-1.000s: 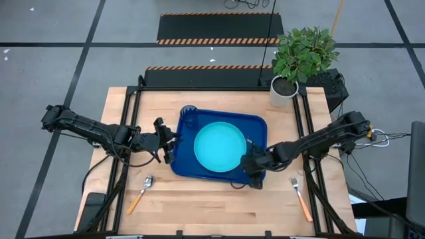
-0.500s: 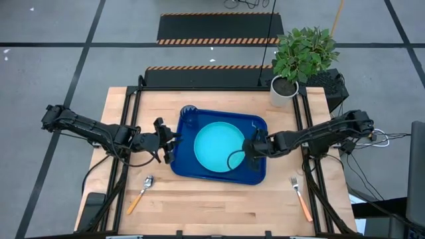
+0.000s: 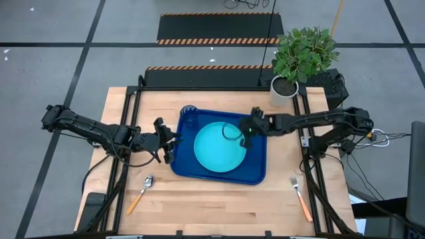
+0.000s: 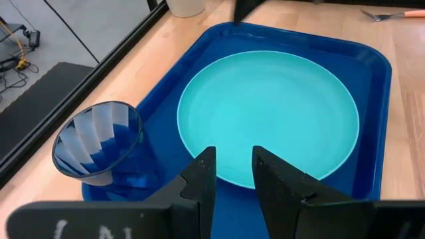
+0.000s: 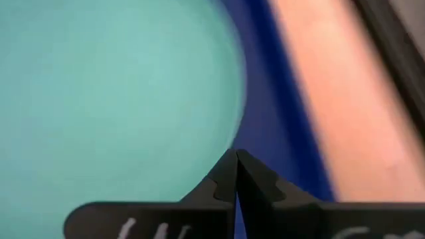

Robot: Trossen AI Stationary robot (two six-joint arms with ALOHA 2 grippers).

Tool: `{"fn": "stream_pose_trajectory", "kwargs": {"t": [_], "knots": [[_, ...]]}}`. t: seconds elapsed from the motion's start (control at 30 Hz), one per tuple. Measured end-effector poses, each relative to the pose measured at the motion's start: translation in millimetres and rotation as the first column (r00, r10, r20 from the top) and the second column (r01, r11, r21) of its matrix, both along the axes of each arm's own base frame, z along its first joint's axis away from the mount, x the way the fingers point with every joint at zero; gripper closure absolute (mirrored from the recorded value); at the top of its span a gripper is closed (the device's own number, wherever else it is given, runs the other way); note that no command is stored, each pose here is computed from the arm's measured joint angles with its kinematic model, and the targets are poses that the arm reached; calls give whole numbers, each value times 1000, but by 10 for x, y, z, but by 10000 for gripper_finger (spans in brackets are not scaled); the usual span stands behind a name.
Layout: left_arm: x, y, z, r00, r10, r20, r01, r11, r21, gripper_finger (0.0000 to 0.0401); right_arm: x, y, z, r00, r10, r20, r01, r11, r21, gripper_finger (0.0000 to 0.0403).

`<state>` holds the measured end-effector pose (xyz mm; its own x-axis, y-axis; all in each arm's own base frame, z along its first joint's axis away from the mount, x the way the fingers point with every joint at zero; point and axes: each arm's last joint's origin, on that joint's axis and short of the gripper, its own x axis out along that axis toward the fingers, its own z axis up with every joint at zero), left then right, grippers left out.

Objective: Pick and place plate/cup/fork/spoon on tray
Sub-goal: Adjust the serving tray

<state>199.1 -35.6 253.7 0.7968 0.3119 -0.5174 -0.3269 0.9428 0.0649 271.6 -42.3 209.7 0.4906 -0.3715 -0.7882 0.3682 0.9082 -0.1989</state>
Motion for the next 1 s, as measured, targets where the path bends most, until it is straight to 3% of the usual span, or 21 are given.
{"fn": "stream_pose_trajectory", "kwargs": {"t": [0.3, 0.6, 1.0], "knots": [[0, 0, 0, 1000, 2, 1, -2, 1000, -3, 299, 109, -547, -12, 987, -13, 159, 10, 1000, 22, 403], [-1, 0, 0, 1000, 2, 1, -2, 1000, -3, 299, 197, -870, -391, 993, -29, 114, 20, 997, 74, 403], [0, 0, 0, 1000, 6, 4, -6, 1000, -9, 299, 187, -1129, -569, 992, -51, 113, 44, 997, 64, 403]]}}
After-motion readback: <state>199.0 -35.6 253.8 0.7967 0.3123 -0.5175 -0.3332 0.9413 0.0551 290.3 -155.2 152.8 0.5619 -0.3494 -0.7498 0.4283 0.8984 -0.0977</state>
